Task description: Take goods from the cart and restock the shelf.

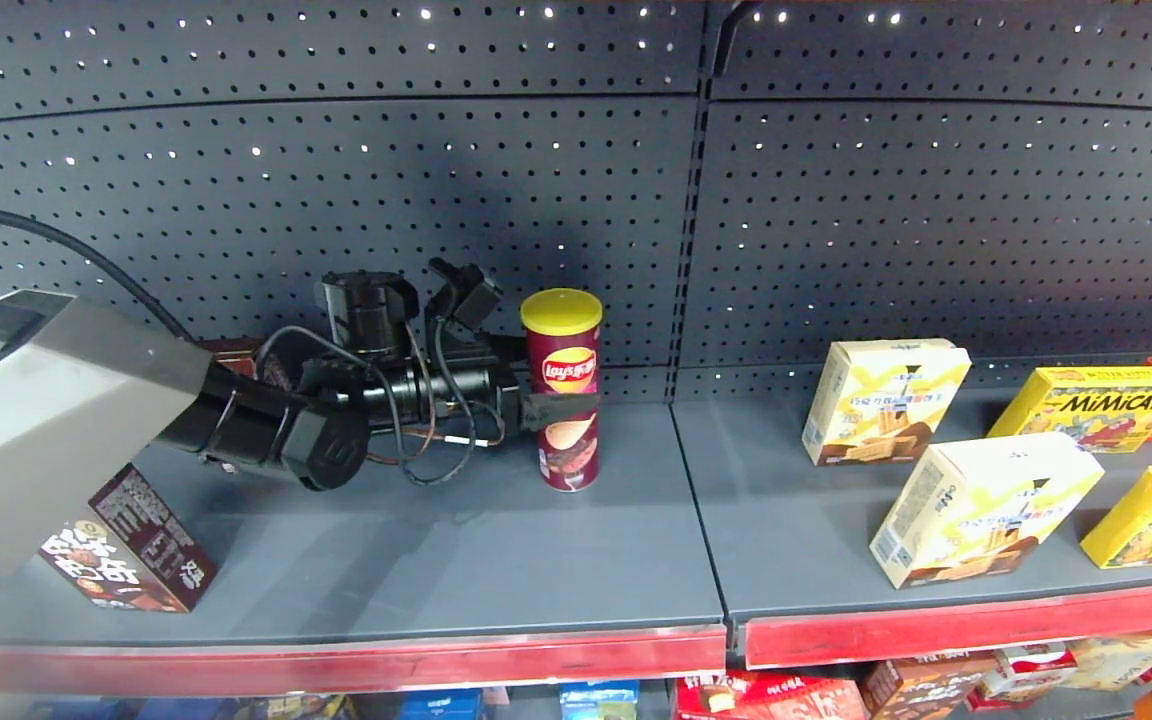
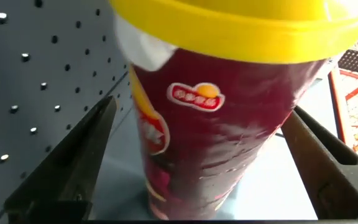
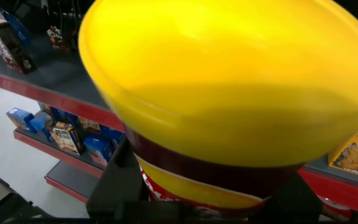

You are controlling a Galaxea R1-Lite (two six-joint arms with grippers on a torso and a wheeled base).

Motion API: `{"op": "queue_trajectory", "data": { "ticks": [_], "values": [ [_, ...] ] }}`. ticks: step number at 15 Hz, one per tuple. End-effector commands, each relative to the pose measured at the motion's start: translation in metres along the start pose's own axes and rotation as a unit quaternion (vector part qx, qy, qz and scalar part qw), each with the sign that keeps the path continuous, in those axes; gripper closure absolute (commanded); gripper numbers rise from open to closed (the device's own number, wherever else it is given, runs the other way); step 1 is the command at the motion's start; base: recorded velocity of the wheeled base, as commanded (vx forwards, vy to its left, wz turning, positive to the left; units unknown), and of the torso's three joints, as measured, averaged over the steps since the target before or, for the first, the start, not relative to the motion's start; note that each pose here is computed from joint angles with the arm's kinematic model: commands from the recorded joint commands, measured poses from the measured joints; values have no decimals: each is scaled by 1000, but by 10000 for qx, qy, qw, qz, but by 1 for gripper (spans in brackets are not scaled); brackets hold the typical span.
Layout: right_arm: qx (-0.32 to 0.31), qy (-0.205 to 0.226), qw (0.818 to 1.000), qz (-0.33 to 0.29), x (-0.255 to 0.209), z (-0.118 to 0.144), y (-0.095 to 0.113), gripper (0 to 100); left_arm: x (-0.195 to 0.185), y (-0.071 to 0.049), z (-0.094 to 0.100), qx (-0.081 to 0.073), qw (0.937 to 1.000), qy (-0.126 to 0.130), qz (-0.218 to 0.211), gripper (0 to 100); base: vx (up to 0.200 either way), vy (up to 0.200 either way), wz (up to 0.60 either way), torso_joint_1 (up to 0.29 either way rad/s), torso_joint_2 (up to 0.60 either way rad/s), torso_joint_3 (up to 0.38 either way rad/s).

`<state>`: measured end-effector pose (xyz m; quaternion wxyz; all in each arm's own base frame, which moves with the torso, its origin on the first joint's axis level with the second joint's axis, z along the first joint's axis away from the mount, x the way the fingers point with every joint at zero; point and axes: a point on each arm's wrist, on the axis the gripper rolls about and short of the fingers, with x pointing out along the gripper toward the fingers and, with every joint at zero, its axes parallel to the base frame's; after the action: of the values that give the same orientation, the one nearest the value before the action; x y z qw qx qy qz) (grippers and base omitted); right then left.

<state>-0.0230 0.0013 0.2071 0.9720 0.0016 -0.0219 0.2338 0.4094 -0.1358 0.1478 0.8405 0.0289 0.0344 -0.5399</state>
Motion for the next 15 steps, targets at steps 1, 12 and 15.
{"op": "queue_trajectory", "data": {
  "ticks": [1,12,15],
  "values": [
    [-2,-5,10000,3,0,0,0,100,5,-2,-3,-17,10000,21,-55,0,0,0,0,0,0,0],
    [2,9,10000,3,1,1,0,100,15,-8,-2,25,9999,9,-99,0,0,0,0,0,0,0],
    [0,2,10000,3,0,1,0,100,12,-6,-2,14,10000,11,-53,0,0,0,0,0,0,0]
  ]
}}
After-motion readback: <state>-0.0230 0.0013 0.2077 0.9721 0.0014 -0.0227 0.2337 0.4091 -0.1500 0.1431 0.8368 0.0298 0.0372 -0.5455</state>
